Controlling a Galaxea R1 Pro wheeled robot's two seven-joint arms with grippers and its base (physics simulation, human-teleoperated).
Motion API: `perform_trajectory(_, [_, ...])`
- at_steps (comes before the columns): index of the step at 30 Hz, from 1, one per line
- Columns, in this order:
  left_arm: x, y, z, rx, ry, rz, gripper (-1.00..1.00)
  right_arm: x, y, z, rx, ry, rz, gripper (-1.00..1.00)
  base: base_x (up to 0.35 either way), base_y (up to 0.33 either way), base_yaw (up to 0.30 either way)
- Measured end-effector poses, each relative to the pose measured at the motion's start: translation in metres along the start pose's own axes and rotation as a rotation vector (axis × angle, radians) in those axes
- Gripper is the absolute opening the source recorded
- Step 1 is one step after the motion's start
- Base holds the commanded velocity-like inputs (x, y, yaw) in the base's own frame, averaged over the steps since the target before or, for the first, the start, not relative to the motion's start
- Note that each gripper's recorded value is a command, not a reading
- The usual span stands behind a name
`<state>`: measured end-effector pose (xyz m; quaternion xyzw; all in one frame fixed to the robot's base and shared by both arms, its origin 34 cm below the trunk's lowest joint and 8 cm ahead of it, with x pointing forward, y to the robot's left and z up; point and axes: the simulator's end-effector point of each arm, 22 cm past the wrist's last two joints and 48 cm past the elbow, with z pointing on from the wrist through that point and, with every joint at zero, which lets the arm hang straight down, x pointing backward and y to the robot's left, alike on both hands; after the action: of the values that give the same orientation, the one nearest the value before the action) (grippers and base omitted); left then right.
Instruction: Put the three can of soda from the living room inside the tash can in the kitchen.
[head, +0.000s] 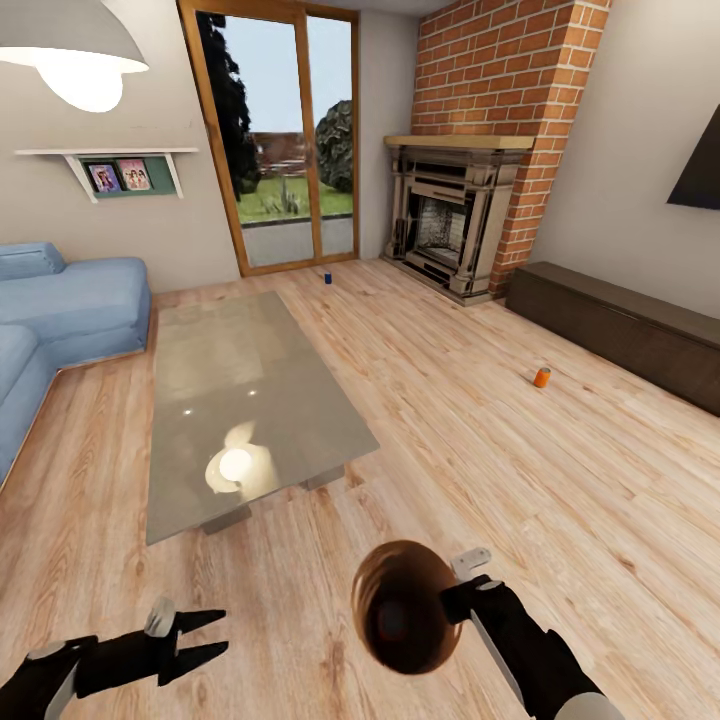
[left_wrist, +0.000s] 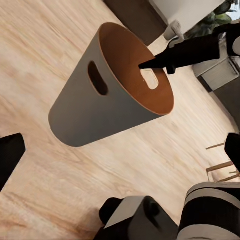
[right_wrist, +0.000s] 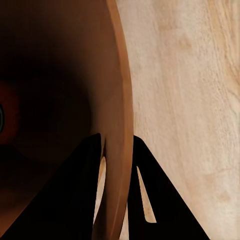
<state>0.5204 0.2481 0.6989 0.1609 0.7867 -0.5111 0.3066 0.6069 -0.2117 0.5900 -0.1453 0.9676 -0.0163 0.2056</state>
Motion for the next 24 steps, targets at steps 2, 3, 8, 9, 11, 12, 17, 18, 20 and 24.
perform_trajectory(2, [0.002,0.009,-0.003,-0.04,-0.012,0.009,1.0,0.001,-0.004,0.0,-0.012,-0.003,0.004,-1.0,0.0,0.0,0.0])
perform_trajectory(3, [0.002,0.012,-0.003,-0.053,-0.014,0.01,1.0,0.002,-0.008,0.0,-0.004,-0.002,-0.002,-1.0,0.0,0.0,0.0])
perform_trajectory(8, [0.003,0.033,-0.004,-0.153,-0.024,0.012,1.0,0.005,-0.027,0.0,0.003,-0.002,0.065,-1.0,0.0,0.0,0.0])
perform_trajectory(9, [0.003,0.035,-0.004,-0.162,-0.025,0.012,1.0,0.004,-0.031,0.0,0.015,-0.003,0.062,-1.0,0.0,0.0,0.0])
perform_trajectory(11, [0.003,0.037,-0.005,-0.169,-0.025,0.012,1.0,0.006,-0.032,0.0,0.013,-0.001,0.07,-1.0,0.0,-0.051,0.0])
perform_trajectory(12, [0.003,0.037,-0.004,-0.172,-0.026,0.011,1.0,0.005,-0.031,0.0,0.006,-0.003,0.083,-1.0,0.0,-0.106,0.0])
perform_trajectory(17, [0.003,0.038,-0.005,-0.176,-0.026,0.012,1.0,0.006,-0.033,0.0,0.011,-0.002,0.08,-1.0,0.0,-0.196,0.0])
perform_trajectory(18, [0.003,0.038,-0.005,-0.176,-0.026,0.011,1.0,0.006,-0.033,0.0,0.009,-0.002,0.082,-1.0,0.0,-0.199,0.0])
perform_trajectory(20, [0.003,0.038,-0.004,-0.177,-0.026,0.011,1.0,0.006,-0.033,0.0,0.012,-0.002,0.079,-1.0,0.0,-0.191,0.0])
perform_trajectory(24, [0.004,0.039,-0.005,-0.178,-0.026,0.01,1.0,0.005,-0.033,0.0,0.011,-0.003,0.08,-1.0,0.0,-0.175,0.0])
